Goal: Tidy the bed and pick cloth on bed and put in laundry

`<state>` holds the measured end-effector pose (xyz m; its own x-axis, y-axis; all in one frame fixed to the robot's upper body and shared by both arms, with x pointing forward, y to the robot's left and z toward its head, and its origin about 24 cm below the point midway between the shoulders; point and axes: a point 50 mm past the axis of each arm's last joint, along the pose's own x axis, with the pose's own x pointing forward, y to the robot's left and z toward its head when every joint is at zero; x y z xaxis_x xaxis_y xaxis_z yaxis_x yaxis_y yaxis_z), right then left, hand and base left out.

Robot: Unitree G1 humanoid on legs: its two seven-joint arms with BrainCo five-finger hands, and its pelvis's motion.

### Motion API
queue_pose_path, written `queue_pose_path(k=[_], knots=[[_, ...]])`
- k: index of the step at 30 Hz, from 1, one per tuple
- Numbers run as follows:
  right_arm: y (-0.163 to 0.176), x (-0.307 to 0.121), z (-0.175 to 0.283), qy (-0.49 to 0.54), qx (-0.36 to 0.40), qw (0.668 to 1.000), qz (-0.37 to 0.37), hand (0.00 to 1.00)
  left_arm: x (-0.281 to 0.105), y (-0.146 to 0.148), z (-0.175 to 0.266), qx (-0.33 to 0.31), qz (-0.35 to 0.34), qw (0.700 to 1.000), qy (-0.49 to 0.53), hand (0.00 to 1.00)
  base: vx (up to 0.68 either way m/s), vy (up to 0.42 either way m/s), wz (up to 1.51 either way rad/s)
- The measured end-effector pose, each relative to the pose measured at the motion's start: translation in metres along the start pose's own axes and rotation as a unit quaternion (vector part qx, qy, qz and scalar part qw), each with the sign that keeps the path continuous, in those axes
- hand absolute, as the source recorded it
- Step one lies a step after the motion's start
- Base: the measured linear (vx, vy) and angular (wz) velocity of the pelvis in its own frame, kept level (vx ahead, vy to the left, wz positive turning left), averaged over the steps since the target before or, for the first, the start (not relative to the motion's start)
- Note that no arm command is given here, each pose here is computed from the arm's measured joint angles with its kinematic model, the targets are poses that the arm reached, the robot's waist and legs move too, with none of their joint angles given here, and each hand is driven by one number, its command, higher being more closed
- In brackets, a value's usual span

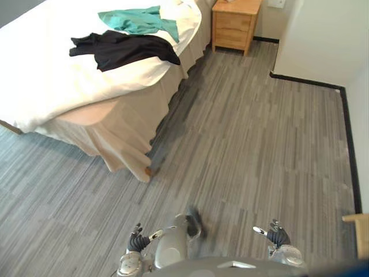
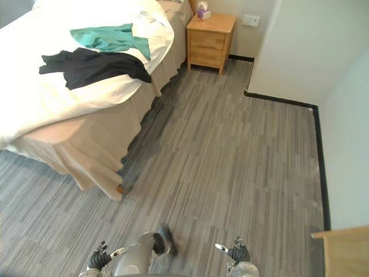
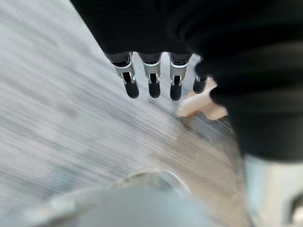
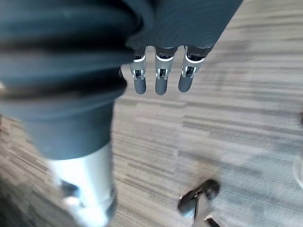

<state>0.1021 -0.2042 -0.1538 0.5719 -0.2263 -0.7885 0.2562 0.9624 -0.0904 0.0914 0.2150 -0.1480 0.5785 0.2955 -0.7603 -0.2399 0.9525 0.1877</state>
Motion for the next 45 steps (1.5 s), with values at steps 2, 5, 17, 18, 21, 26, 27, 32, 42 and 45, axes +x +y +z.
queue_pose_path(k=[2,5,17,18,21,26,27,32,42,45], knots=[[0.000,0.000,0.000,0.000,0.000,1.000,0.000,0.00,0.000,0.000,0.000,0.000,0.000,1.000,0.000,0.00,0.50,0.273,0.52],[-0.002,-0.006,-0.018,0.037,0.009,0.999,-0.015,0.00,0.006,-0.028,0.024,-0.027,-0.030,0.999,-0.025,0.00,0.43,0.210,1.54],[-0.015,-0.014,-0.029,0.033,-0.031,0.998,-0.034,0.00,0.008,-0.023,0.007,-0.005,-0.019,0.999,0.038,0.00,0.35,-0.017,1.24],[-0.015,-0.014,-0.029,0.031,-0.032,0.998,-0.037,0.00,0.008,-0.028,0.008,-0.009,-0.026,0.999,0.030,0.00,0.34,-0.129,1.76],[-0.011,-0.012,-0.024,0.025,-0.048,0.998,-0.032,0.00,0.006,-0.022,0.004,-0.028,-0.014,0.999,0.027,0.00,0.35,-0.152,1.20],[-0.008,-0.007,-0.015,0.014,-0.092,0.996,-0.010,0.00,0.003,-0.018,-0.004,-0.053,-0.008,0.998,0.032,0.00,0.35,-0.242,0.56],[-0.010,-0.005,-0.010,0.007,-0.104,0.995,-0.007,0.00,0.002,-0.024,-0.004,-0.058,-0.014,0.998,0.033,0.00,0.34,-0.269,0.17],[-0.018,-0.003,-0.009,0.019,-0.124,0.992,-0.010,0.00,0.002,-0.028,-0.001,-0.119,-0.003,0.993,0.027,0.00,0.34,-0.279,0.31],[-0.025,-0.010,-0.030,0.067,-0.103,0.992,-0.035,0.00,-0.006,-0.012,-0.026,-0.324,0.082,0.939,0.076,0.00,0.32,-0.053,0.01],[-0.018,-0.014,-0.040,0.085,-0.064,0.994,-0.039,0.00,-0.008,0.004,-0.036,-0.376,0.127,0.913,0.097,0.00,0.21,0.049,0.43]])
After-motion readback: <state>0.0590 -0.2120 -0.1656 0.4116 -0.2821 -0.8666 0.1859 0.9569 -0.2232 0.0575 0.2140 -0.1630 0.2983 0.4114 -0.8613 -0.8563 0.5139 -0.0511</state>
